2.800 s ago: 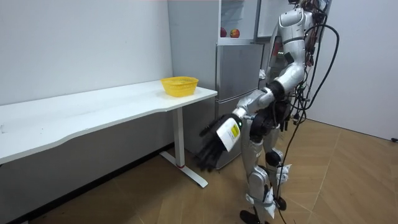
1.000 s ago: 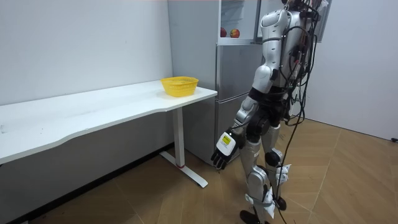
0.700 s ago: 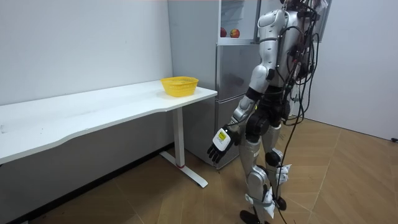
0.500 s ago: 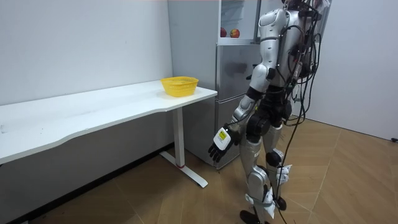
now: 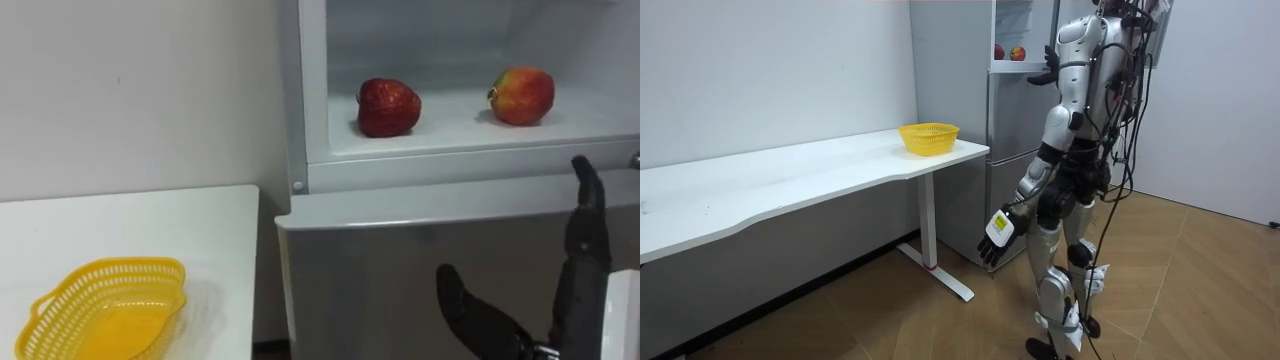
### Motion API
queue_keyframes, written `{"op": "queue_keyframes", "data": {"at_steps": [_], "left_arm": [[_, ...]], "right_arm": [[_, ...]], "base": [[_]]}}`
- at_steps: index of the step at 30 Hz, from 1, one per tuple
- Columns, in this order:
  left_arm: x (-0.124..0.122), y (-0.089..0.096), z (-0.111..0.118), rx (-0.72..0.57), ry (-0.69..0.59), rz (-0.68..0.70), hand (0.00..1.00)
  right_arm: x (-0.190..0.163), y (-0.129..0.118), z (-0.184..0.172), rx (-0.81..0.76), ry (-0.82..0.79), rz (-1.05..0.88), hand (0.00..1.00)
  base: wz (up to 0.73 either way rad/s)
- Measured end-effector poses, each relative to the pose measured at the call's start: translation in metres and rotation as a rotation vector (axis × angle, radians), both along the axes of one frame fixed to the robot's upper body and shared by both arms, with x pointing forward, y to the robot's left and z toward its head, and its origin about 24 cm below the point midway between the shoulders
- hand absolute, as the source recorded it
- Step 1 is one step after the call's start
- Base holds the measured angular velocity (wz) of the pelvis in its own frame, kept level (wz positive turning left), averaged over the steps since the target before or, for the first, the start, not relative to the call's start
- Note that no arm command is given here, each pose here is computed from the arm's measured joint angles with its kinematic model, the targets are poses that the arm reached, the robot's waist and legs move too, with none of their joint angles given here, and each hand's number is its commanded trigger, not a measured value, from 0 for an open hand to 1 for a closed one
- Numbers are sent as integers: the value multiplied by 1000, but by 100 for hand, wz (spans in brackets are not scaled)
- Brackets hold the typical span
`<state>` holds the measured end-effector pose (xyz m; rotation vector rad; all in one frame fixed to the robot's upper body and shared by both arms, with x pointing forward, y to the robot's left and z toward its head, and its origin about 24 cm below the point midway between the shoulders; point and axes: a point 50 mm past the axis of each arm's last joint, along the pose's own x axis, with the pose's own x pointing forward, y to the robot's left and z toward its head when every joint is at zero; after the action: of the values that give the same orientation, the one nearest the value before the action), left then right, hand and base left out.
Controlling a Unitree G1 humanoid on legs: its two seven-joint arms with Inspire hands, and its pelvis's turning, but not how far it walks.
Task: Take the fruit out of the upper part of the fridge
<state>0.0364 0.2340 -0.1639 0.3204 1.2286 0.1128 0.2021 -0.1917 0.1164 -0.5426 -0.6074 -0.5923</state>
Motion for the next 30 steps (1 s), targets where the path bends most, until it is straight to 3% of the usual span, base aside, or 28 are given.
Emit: {"op": "queue_keyframes", "data": {"at_steps": [10, 18, 30], "left_arm": [[2, 7, 2, 5, 1, -11, 0], [7, 14, 4, 29, 6, -43, 0], [9, 20, 5, 16, 50, -68, 0]], "right_arm": [[14, -1, 41, -94, -229, -7, 0], [35, -8, 69, -11, -329, 17, 0], [75, -35, 75, -2, -168, -2, 0]], "base": [[6], [12], [9]]}}
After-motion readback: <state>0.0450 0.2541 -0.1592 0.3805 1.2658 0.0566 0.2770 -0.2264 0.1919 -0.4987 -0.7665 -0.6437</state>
